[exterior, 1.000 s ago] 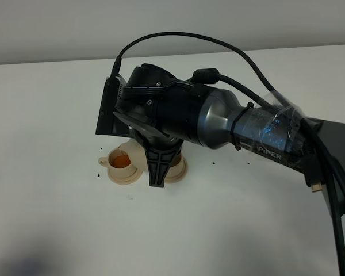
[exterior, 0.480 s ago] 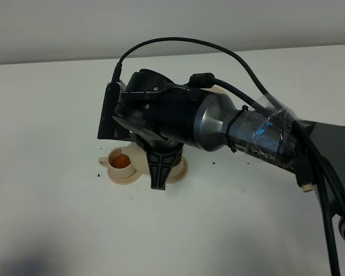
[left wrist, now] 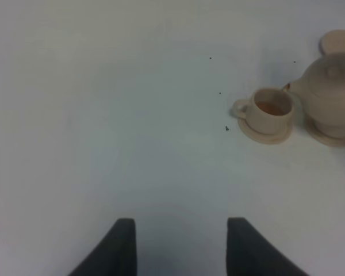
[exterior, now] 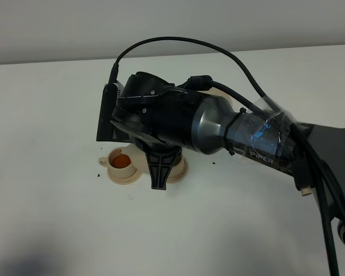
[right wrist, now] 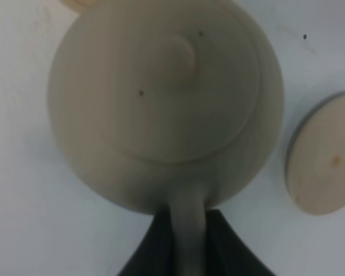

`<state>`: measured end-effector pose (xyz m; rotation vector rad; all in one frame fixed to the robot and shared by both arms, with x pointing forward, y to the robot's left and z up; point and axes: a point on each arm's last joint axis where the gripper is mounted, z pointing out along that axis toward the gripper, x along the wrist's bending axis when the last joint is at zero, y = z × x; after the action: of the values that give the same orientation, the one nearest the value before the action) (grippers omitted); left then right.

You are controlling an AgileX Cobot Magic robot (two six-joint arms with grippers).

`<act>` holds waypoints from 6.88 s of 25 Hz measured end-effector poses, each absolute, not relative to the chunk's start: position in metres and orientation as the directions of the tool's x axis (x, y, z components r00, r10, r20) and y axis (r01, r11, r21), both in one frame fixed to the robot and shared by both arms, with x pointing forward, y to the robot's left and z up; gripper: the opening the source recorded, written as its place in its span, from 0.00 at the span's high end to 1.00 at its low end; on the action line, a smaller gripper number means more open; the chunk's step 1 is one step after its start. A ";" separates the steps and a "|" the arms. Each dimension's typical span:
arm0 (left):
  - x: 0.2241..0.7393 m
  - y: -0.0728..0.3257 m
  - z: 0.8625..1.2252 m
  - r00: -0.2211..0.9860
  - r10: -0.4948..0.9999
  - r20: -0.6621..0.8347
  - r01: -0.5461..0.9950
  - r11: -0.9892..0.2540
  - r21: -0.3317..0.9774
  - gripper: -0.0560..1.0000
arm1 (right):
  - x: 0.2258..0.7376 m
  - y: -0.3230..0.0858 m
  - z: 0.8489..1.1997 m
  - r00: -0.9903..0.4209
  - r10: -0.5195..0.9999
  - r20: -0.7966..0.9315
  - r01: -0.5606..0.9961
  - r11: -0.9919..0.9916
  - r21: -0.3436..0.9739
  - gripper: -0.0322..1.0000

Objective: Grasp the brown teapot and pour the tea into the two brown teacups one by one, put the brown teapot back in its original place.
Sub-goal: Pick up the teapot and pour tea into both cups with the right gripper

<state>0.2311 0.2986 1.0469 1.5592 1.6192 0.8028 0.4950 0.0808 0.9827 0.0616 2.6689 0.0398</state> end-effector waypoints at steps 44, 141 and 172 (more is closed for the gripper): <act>0.231 0.299 1.047 0.009 0.996 -0.085 0.536 0.067 0.842 0.56 | 0.493 0.083 0.992 -0.866 -0.001 -0.500 0.004 1.000 -0.009 0.85; 0.231 0.299 1.047 0.009 0.996 -0.085 0.536 0.067 0.842 0.56 | 0.508 0.049 1.074 -0.804 0.556 -0.213 0.416 0.780 0.467 0.85; 0.231 0.299 1.047 0.009 0.996 -0.085 0.536 0.067 0.842 0.56 | 0.421 0.022 0.949 -0.866 0.500 -0.019 0.423 0.751 0.506 0.85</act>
<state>0.2311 0.2986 1.0469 1.5590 1.6194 0.8026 0.4208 0.0218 0.9486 0.7414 2.7948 0.7526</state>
